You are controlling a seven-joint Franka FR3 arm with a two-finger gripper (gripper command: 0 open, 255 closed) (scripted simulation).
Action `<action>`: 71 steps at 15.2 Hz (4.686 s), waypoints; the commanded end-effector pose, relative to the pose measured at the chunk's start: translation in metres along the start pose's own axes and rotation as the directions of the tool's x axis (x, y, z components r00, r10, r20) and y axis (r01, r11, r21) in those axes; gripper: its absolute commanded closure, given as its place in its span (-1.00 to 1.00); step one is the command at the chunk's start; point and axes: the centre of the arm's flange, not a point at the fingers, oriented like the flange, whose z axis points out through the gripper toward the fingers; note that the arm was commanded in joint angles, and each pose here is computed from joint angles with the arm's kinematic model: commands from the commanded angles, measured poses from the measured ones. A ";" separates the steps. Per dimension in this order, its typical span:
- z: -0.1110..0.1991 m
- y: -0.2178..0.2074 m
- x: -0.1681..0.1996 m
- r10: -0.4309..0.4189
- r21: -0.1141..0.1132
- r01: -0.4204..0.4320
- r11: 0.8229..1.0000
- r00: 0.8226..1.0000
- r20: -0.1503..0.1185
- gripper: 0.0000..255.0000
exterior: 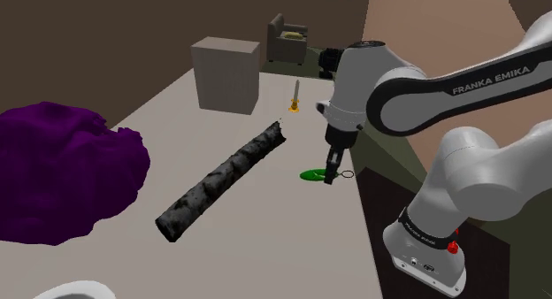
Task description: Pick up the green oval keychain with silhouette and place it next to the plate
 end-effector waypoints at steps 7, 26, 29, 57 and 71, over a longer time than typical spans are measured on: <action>-0.017 -0.032 0.042 0.000 0.000 0.000 1.000 1.000 0.001 1.00; -0.016 -0.179 0.245 0.000 0.000 0.000 1.000 1.000 0.001 1.00; -0.016 -0.202 0.277 0.000 0.000 0.000 1.000 1.000 0.001 1.00; 0.058 -0.290 0.405 0.000 0.000 0.000 1.000 1.000 0.001 1.00; 0.018 -0.290 0.405 0.000 0.000 0.000 1.000 1.000 0.001 -1.00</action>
